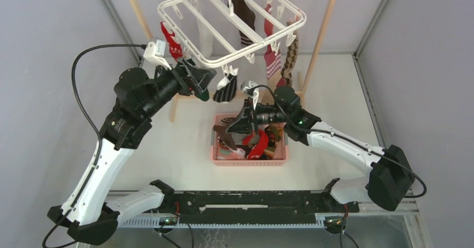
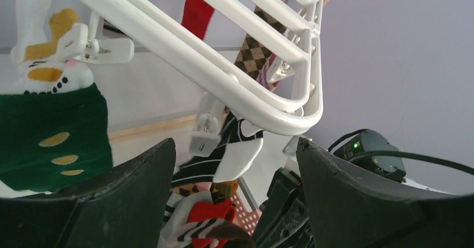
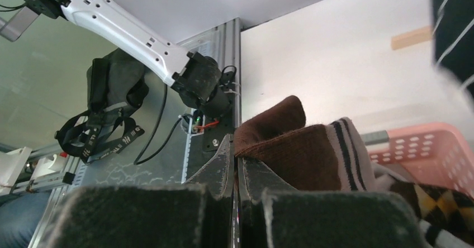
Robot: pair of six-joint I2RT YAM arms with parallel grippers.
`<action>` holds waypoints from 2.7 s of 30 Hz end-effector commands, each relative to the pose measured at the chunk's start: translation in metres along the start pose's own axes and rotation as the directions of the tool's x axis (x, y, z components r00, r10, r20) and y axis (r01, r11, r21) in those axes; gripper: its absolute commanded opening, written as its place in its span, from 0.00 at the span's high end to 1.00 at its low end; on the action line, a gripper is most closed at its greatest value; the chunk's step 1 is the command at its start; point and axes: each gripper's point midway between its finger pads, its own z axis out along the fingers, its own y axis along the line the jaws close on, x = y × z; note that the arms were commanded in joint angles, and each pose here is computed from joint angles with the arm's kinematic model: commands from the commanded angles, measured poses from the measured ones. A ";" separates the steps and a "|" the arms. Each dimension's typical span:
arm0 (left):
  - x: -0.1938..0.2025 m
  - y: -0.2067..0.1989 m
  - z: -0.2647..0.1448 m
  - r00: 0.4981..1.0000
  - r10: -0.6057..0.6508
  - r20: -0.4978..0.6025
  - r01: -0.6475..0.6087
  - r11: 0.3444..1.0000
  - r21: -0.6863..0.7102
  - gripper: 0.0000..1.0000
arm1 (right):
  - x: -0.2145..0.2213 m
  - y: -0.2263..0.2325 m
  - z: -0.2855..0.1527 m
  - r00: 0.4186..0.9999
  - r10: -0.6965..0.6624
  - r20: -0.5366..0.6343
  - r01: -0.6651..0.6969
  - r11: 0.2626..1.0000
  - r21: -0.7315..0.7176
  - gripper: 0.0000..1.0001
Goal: Remove the socks clipped to the hanger
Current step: Remove the sock from the hanger, then place the sock in the bin.
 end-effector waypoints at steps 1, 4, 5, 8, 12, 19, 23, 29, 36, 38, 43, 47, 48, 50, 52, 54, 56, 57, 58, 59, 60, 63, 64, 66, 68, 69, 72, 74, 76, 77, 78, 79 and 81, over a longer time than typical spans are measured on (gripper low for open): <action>0.003 -0.006 -0.003 1.000 -0.015 0.006 0.015 0.999 0.049 0.17 | -0.012 -0.002 -0.017 0.997 -0.054 0.047 0.052 0.998 0.041 1.00; 0.008 -0.006 -0.003 1.000 -0.029 -0.004 0.029 0.998 0.057 0.17 | -0.012 -0.009 -0.027 0.997 -0.053 0.058 0.048 0.996 0.082 1.00; 0.013 -0.005 -0.003 0.999 -0.032 -0.013 0.033 0.998 0.056 0.17 | -0.013 -0.011 -0.031 0.997 -0.050 0.064 0.044 0.994 0.097 1.00; 0.020 -0.002 -0.003 0.999 -0.042 -0.022 0.043 0.998 0.054 0.17 | -0.015 -0.018 -0.041 0.996 -0.046 0.079 0.035 0.990 0.139 1.00; 0.031 0.002 -0.004 0.998 -0.049 -0.040 0.051 0.997 0.054 0.17 | -0.012 -0.024 -0.050 0.996 -0.042 0.080 0.027 0.983 0.182 1.00; 0.048 0.007 -0.004 0.996 -0.060 -0.067 0.064 0.997 0.050 0.17 | -0.001 -0.046 -0.062 0.997 -0.009 0.071 -0.013 0.954 0.301 1.00; 0.061 0.013 -0.002 0.994 -0.065 -0.086 0.069 0.997 0.041 0.17 | 0.006 -0.054 -0.068 0.997 0.011 0.072 -0.034 0.941 0.338 1.00; 0.078 0.018 -0.002 0.991 -0.070 -0.112 0.073 0.997 0.027 0.17 | 0.024 -0.067 -0.078 0.997 0.054 0.063 -0.075 0.906 0.416 1.00; 0.096 0.021 0.001 0.987 -0.073 -0.146 0.076 0.997 0.020 0.17 | 0.048 -0.080 -0.088 0.993 0.104 0.056 -0.119 0.869 0.480 1.00; 0.101 0.023 0.000 0.986 -0.073 -0.153 0.076 0.997 0.017 0.17 | 0.054 -0.083 -0.091 0.992 0.116 0.055 -0.128 0.859 0.496 1.00; 0.113 0.028 0.000 0.983 -0.075 -0.170 0.077 0.997 0.001 0.17 | 0.072 -0.089 -0.096 0.987 0.154 0.048 -0.156 0.838 0.523 1.00; 0.125 0.032 0.000 0.979 -0.074 -0.191 0.073 0.997 -0.013 0.17 | 0.082 -0.092 -0.099 0.982 0.180 0.055 -0.181 0.822 0.540 1.00; 0.128 0.033 0.000 0.977 -0.075 -0.197 0.074 0.997 -0.016 0.18 | 0.084 -0.093 -0.100 0.981 0.185 0.056 -0.185 0.819 0.544 1.00; 0.134 0.034 -0.001 0.976 -0.075 -0.207 0.072 0.997 -0.021 0.18 | 0.088 -0.095 -0.101 0.979 0.196 0.058 -0.195 0.810 0.553 1.00; 0.139 0.036 -0.001 0.974 -0.074 -0.214 0.070 0.997 -0.027 0.18 | 0.092 -0.098 -0.102 0.977 0.207 0.059 -0.204 0.799 0.565 1.00; 0.146 0.038 -0.002 0.971 -0.075 -0.225 0.069 0.997 -0.034 0.18 | 0.096 -0.101 -0.104 0.974 0.219 0.060 -0.213 0.788 0.578 1.00; 0.153 0.041 -0.002 0.968 -0.076 -0.238 0.068 0.997 -0.042 0.18 | 0.100 -0.105 -0.105 0.970 0.234 0.064 -0.226 0.773 0.593 1.00; 0.155 0.042 -0.002 0.967 -0.076 -0.242 0.067 0.997 -0.045 0.18 | 0.102 -0.107 -0.106 0.968 0.243 0.065 -0.233 0.765 0.600 1.00; 0.158 0.042 -0.002 0.966 -0.077 -0.246 0.068 0.997 -0.046 0.18 | 0.104 -0.109 -0.107 0.965 0.252 0.068 -0.240 0.757 0.607 1.00; 0.161 0.043 -0.002 0.965 -0.079 -0.250 0.069 0.996 -0.048 0.18 | 0.106 -0.111 -0.108 0.963 0.260 0.072 -0.248 0.749 0.614 1.00; 0.165 0.044 -0.002 0.964 -0.081 -0.255 0.071 0.996 -0.050 0.18 | 0.108 -0.114 -0.109 0.961 0.267 0.076 -0.255 0.740 0.623 1.00; 0.174 0.047 -0.001 0.960 -0.088 -0.267 0.076 0.996 -0.055 0.18 | 0.115 -0.121 -0.114 0.951 0.297 0.092 -0.282 0.700 0.656 1.00; 0.179 0.048 -0.001 0.958 -0.089 -0.273 0.077 0.995 -0.057 0.18 | 0.118 -0.124 -0.116 0.948 0.304 0.098 -0.289 0.685 0.669 1.00; 0.187 0.052 0.001 0.954 -0.093 -0.286 0.077 0.995 -0.068 0.18 | 0.124 -0.130 -0.120 0.942 0.318 0.105 -0.299 0.658 0.691 1.00; 0.194 0.056 0.002 0.950 -0.094 -0.299 0.072 0.994 -0.083 0.18 | 0.130 -0.133 -0.120 0.935 0.338 0.105 -0.311 0.642 0.701 1.00; 0.197 0.058 0.003 0.948 -0.092 -0.303 0.069 0.994 -0.089 0.18 | 0.133 -0.135 -0.121 0.932 0.348 0.106 -0.317 0.633 0.707 1.00; 0.205 0.065 0.004 0.946 -0.095 -0.311 0.064 0.992 -0.107 0.18 | 0.142 -0.140 -0.123 0.921 0.374 0.111 -0.333 0.605 0.723 1.00; 0.211 0.067 0.005 0.943 -0.099 -0.319 0.065 0.991 -0.113 0.18 | 0.148 -0.142 -0.123 0.914 0.391 0.112 -0.342 0.591 0.731 1.00; 0.216 0.070 0.008 0.939 -0.101 -0.328 0.065 0.991 -0.119 0.18 | 0.152 -0.143 -0.123 0.908 0.403 0.110 -0.348 0.582 0.735 0.96; 0.218 0.070 0.008 0.938 -0.102 -0.331 0.065 0.991 -0.121 0.18 | 0.153 -0.144 -0.123 0.907 0.406 0.109 -0.348 0.580 0.736 0.93; 0.219 0.071 0.009 0.938 -0.102 -0.332 0.064 0.990 -0.123 0.18 | 0.153 -0.144 -0.123 0.907 0.406 0.110 -0.349 0.579 0.737 0.84; 0.220 0.072 0.009 0.937 -0.101 -0.335 0.062 0.990 -0.125 0.18 | 0.151 -0.144 -0.123 0.910 0.400 0.112 -0.347 0.581 0.736 0.80; 0.221 0.073 0.010 0.936 -0.099 -0.337 0.060 0.990 -0.126 0.17 | 0.149 -0.141 -0.126 0.912 0.395 0.111 -0.340 0.577 0.742 0.71</action>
